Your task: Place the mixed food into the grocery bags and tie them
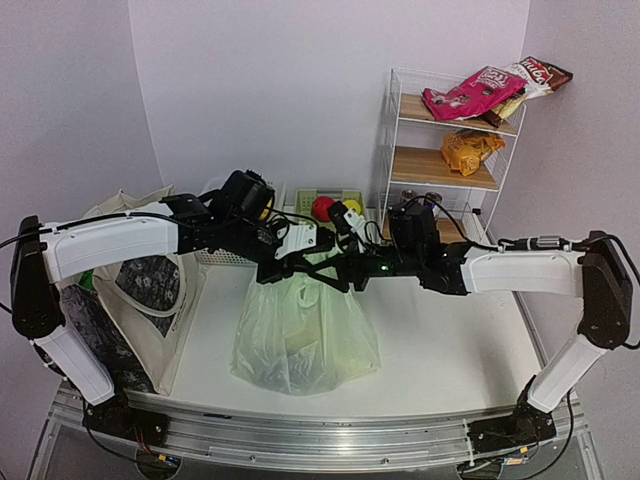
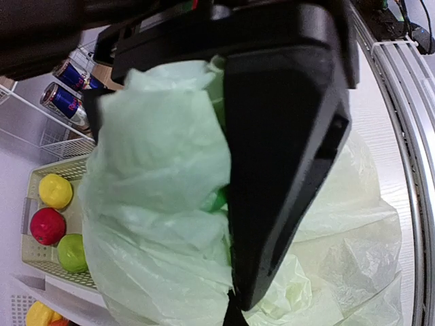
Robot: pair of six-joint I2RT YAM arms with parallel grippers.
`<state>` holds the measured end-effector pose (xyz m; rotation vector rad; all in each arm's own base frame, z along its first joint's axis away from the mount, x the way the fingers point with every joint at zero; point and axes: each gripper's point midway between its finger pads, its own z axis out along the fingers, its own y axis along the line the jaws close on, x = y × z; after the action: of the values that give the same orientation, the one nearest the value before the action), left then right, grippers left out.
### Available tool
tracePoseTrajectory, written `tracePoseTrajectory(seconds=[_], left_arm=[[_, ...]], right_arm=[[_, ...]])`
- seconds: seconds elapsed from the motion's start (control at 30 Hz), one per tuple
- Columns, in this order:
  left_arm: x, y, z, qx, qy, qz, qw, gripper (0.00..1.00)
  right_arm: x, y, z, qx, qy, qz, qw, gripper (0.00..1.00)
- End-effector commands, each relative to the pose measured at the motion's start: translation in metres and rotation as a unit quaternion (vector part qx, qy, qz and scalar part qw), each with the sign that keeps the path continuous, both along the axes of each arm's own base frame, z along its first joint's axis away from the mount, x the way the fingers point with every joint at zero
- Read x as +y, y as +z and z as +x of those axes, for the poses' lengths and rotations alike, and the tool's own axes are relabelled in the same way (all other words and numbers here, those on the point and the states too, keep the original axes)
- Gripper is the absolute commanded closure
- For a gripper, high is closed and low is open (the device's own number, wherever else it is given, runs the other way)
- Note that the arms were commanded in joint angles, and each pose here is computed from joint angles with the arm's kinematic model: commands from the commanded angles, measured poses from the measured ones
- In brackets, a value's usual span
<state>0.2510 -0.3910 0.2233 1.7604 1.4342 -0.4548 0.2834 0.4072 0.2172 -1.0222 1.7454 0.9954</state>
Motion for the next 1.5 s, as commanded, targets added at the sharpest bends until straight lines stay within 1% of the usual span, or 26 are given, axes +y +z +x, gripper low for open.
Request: tracePoseTrajectory(seconds=[0.0,0.07,0.13,0.17,0.2,0.23,0.27,0.3,0.4,0.47,0.6,0.67,0.7,0.77,0.9,0.93,1.07,1.13,1.23,1.3,1.37,1.47], left_arm=[[-0.002,0.036,-0.014,-0.030,-0.034,-0.047,0.998,1.00],[-0.002,0.035,-0.015,-0.028,-0.037,-0.043,0.998,1.00],[-0.003,0.033,-0.015,-0.024,-0.038,-0.039,0.998,0.99],[-0.002,0.034,-0.015,-0.022,-0.037,-0.038,0.998,0.95],[-0.002,0.033,-0.014,-0.018,-0.034,-0.035,0.999,0.86],[0.000,0.031,-0.013,-0.012,-0.030,-0.028,0.999,0.71],[0.002,0.028,-0.012,-0.005,-0.027,-0.019,0.999,0.54],[0.004,0.028,-0.009,0.000,-0.024,-0.014,1.000,0.45],[0.018,0.020,0.003,0.013,-0.006,0.007,1.000,0.37],[0.026,0.009,0.011,0.016,0.003,0.024,1.000,0.37],[0.029,-0.017,0.001,0.029,-0.020,0.064,0.997,0.36],[0.027,-0.027,0.001,0.031,-0.012,0.073,0.997,0.38],[0.026,-0.028,0.006,0.026,-0.002,0.071,0.997,0.43],[0.021,-0.024,0.020,0.011,0.026,0.060,0.998,0.58],[0.017,-0.006,0.038,-0.005,0.065,0.039,0.997,0.98],[0.018,-0.002,0.039,-0.004,0.069,0.036,0.997,1.00],[0.035,0.013,0.037,0.001,0.062,0.020,0.998,1.00],[0.040,0.019,0.029,0.011,0.044,0.013,0.999,1.00],[0.037,0.028,0.012,0.042,0.010,-0.001,0.999,1.00],[0.030,0.034,0.005,0.067,-0.004,-0.014,0.998,1.00],[0.024,0.041,0.000,0.085,-0.014,-0.021,0.996,1.00],[0.021,0.049,-0.011,0.114,-0.035,-0.026,0.992,1.00]], right_arm=[[0.006,0.011,0.010,-0.044,-0.008,0.009,0.999,0.66],[0.006,0.008,0.011,-0.045,-0.008,0.007,0.999,0.79],[0.006,0.009,0.010,-0.050,-0.003,0.006,0.999,0.94],[0.005,0.009,0.009,-0.053,-0.002,0.005,0.999,0.99],[0.004,0.008,0.009,-0.056,-0.003,0.003,0.998,1.00],[0.003,0.008,0.009,-0.058,-0.006,0.001,0.998,1.00],[0.001,0.008,0.009,-0.061,-0.009,-0.001,0.998,1.00],[-0.001,0.009,0.009,-0.066,-0.012,-0.002,0.998,1.00],[-0.005,0.017,0.004,-0.075,-0.010,0.003,0.997,1.00],[-0.006,0.022,0.001,-0.076,-0.005,0.008,0.997,1.00],[-0.006,0.031,0.000,-0.080,-0.002,0.017,0.997,1.00],[-0.005,0.036,0.000,-0.084,0.001,0.021,0.996,1.00],[-0.004,0.038,-0.001,-0.084,0.004,0.024,0.996,1.00],[-0.004,0.040,-0.003,-0.080,0.008,0.028,0.996,1.00],[-0.010,0.031,-0.002,-0.075,-0.009,0.018,0.997,1.00],[-0.014,0.028,-0.002,-0.076,-0.015,0.013,0.997,1.00],[-0.037,0.011,-0.002,-0.095,-0.051,-0.019,0.994,1.00],[-0.043,0.003,-0.005,-0.091,-0.054,-0.035,0.994,1.00],[-0.039,0.001,-0.006,-0.071,-0.043,-0.051,0.995,1.00],[-0.030,0.004,-0.006,-0.067,-0.033,-0.049,0.996,1.00],[-0.023,0.006,-0.007,-0.077,-0.026,-0.050,0.995,1.00],[-0.026,0.000,-0.004,-0.087,-0.038,-0.063,0.994,1.00]])
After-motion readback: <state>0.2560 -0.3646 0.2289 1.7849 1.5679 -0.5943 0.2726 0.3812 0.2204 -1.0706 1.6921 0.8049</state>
